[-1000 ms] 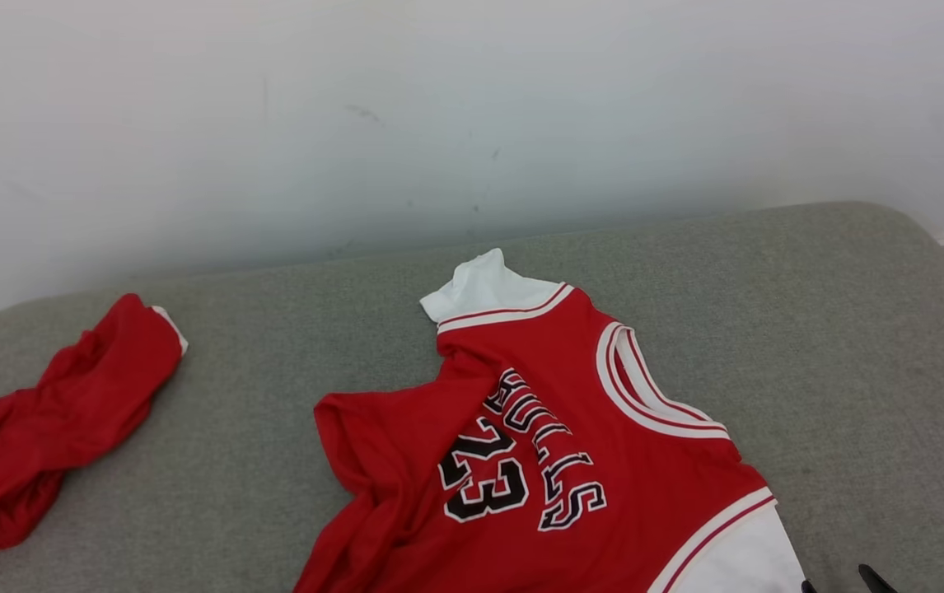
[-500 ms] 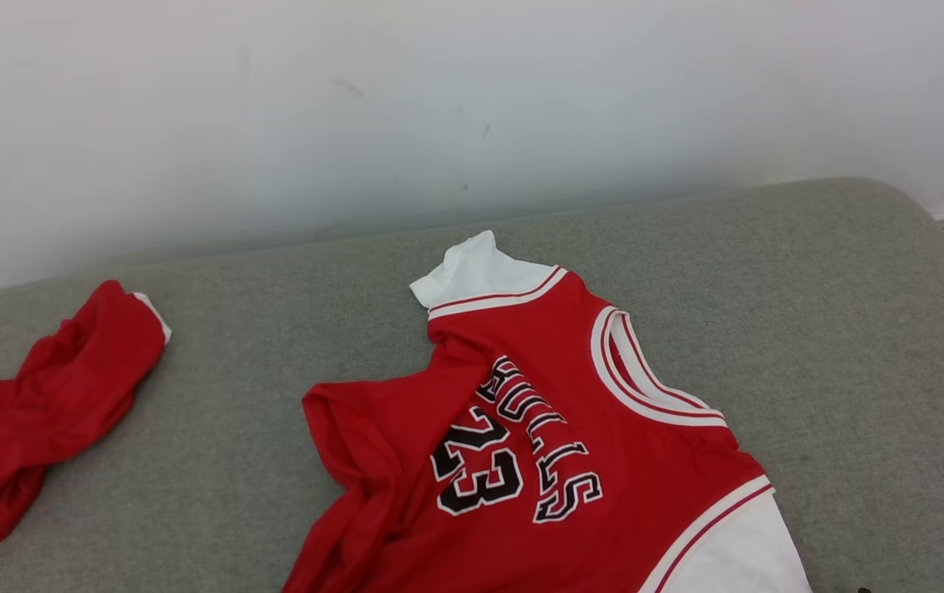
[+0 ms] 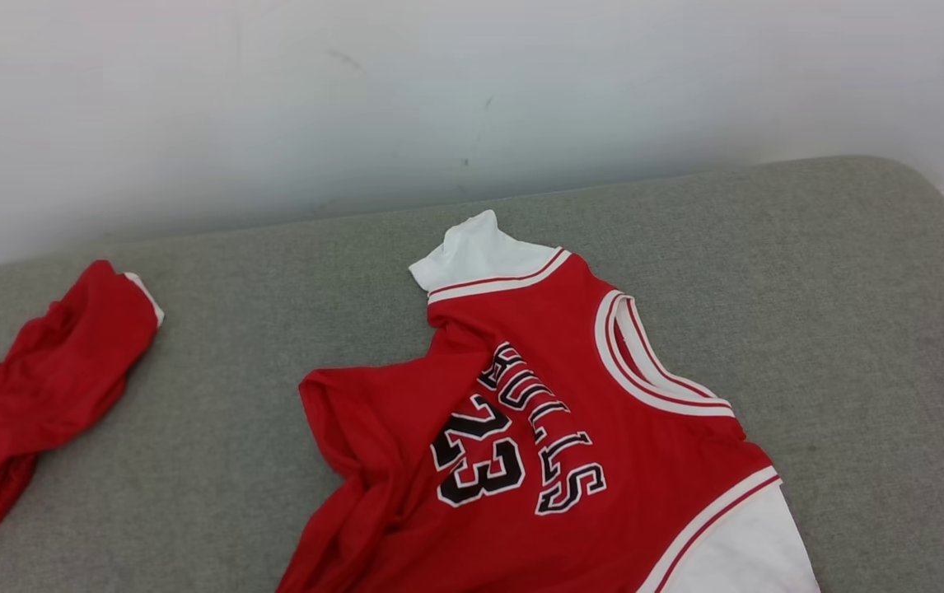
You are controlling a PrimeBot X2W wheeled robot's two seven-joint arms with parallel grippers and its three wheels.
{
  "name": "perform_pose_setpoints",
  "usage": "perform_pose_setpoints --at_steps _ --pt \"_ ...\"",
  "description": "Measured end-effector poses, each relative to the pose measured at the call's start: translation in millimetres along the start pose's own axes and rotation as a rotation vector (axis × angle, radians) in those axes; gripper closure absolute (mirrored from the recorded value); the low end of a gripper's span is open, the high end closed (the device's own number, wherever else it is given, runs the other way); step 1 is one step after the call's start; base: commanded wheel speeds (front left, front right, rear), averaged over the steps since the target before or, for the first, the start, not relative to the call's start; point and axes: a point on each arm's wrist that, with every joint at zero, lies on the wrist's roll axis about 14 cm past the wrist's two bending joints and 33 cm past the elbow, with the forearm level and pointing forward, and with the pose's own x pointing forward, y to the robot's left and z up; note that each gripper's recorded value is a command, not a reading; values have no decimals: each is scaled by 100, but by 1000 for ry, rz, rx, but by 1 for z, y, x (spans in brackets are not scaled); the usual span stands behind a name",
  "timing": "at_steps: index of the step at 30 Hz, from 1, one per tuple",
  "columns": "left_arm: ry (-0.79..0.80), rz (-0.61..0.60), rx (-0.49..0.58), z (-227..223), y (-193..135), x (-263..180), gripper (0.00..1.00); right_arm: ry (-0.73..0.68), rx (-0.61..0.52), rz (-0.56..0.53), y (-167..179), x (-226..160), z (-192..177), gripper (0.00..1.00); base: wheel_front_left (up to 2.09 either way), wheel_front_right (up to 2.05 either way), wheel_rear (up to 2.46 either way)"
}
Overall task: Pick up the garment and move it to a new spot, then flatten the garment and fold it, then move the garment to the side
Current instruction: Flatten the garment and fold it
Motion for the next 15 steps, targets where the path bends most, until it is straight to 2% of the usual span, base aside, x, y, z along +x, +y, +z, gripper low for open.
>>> perform_pose_setpoints --at_steps 15 --pt "12 -8 -30 -6 -1 3 0 61 38 69 21 19 -8 0 0 0 0"
